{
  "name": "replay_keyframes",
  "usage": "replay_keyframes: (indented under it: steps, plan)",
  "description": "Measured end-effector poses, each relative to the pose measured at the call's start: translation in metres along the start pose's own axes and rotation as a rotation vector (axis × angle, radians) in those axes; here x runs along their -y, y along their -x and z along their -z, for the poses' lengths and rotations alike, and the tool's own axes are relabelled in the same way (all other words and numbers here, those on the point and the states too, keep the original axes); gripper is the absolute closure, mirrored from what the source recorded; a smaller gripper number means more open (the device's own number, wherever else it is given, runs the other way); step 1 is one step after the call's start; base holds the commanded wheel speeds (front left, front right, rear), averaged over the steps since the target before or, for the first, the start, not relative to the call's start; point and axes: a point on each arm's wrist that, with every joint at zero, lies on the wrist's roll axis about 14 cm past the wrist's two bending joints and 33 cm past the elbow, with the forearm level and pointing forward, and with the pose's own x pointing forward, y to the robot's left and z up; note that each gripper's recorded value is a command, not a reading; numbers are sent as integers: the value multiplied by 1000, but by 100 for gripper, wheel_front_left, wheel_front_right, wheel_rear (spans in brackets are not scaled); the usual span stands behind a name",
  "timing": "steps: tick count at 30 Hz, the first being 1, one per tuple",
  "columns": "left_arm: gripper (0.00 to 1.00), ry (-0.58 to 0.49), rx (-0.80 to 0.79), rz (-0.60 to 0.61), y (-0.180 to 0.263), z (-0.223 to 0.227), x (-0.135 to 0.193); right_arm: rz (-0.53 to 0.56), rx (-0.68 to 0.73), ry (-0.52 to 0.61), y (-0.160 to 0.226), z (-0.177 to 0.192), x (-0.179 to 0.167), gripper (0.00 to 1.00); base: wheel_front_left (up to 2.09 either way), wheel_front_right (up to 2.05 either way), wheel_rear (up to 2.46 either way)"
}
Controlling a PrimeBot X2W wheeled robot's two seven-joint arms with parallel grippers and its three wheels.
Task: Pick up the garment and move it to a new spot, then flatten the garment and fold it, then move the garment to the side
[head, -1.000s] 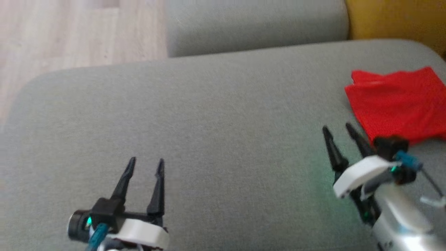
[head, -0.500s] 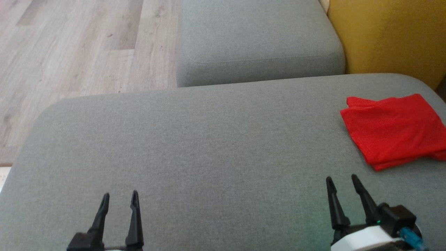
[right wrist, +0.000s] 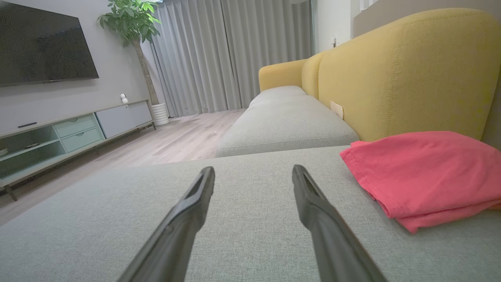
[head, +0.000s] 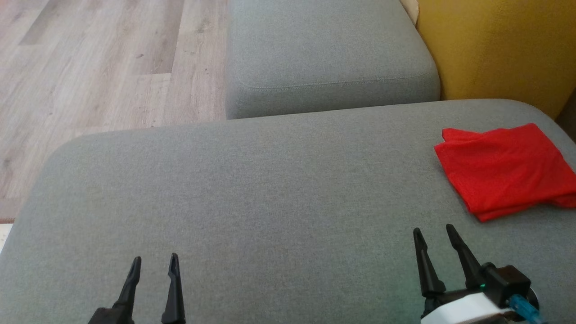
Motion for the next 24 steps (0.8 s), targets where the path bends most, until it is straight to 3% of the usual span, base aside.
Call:
replay_keyframes:
  steps: [2, 3, 9, 24]
  plan:
    - [0, -1, -1, -1, 0, 0, 0, -3, -2, 6, 0, 0, -1, 0, 0, 0, 0]
    - [100, -4, -8, 0, 0, 2, 0, -2, -8, 5, 0, 2, 0, 100, 0, 0, 0]
    - [100, 17, -122, -18, 15, 34, -4, 31, -122, -34, 19, 38, 5, 100, 0, 0, 0]
    - [100, 200, -172, -49, 5, 43, -8, 97, -137, -207, 16, 41, 17, 100, 0, 0, 0]
